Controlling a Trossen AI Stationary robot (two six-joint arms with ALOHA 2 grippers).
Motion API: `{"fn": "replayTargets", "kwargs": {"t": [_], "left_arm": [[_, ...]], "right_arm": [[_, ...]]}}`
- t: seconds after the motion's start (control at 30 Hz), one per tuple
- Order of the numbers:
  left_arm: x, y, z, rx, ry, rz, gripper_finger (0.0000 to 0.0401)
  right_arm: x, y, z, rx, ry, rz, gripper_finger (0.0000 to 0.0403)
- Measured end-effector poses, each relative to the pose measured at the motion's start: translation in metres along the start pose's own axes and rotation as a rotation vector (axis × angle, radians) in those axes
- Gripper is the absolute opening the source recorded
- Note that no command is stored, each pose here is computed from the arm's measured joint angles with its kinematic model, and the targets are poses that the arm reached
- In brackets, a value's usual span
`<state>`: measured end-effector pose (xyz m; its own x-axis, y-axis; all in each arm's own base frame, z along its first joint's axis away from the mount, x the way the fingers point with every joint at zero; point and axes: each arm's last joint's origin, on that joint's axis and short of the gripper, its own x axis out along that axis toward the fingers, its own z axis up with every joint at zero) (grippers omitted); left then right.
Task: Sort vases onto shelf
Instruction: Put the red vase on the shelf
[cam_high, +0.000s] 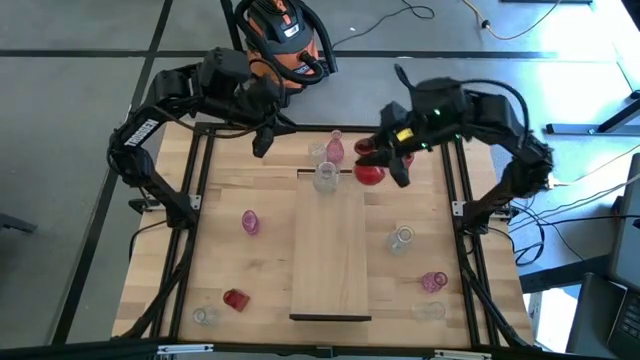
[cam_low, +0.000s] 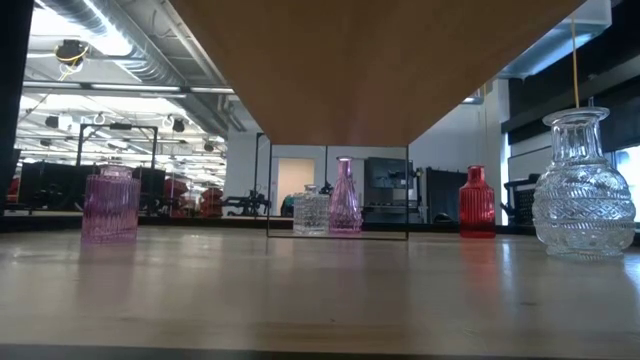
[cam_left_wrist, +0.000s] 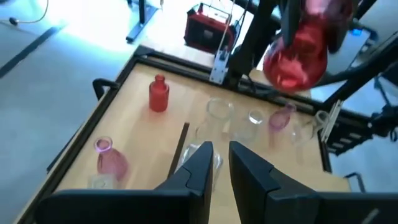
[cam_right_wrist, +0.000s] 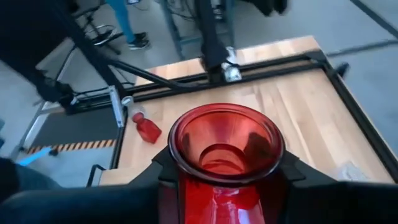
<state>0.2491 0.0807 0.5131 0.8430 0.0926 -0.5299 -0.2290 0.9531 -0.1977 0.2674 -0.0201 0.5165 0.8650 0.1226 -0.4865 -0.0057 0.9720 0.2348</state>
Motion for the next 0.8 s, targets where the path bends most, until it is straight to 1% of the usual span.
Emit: {"fn": "replayTargets", "kwargs": {"t": [0.17,0.27,0.37,0.5,0.6,0.7,0.8], "left_arm": [[0.007,0.002,-0.004,0.021,0.020,0.003,0.0045],[0.009,0.008,-0.013,0.016,0.026,0.013,0.0037],[0.007,0.011,-0.028,0.006,-0.015,0.006,0.0022],[0.012,0.018,-0.060,-0.026,-0.084,-0.041,0.0003],[0.023,0.024,-0.090,-0.043,-0.138,-0.028,0.0004],[0.045,0.031,-0.119,-0.114,-0.142,-0.037,0.0004],[0.073,0.036,-0.146,-0.202,-0.088,-0.084,0.0001]], "right_arm": [[-0.001,0.010,-0.024,0.075,-0.028,-0.035,0.0108],[0.001,0.016,-0.041,0.122,-0.141,-0.023,0.0108],[-0.003,0.020,-0.066,0.184,-0.278,-0.017,0.0108],[0.003,0.023,-0.111,0.254,-0.448,-0.019,0.0108],[0.017,0.024,-0.145,0.277,-0.553,-0.017,0.0108],[0.035,0.022,-0.174,0.309,-0.569,-0.036,0.0108],[0.050,0.021,-0.190,0.305,-0.532,-0.049,0.0108]]}}
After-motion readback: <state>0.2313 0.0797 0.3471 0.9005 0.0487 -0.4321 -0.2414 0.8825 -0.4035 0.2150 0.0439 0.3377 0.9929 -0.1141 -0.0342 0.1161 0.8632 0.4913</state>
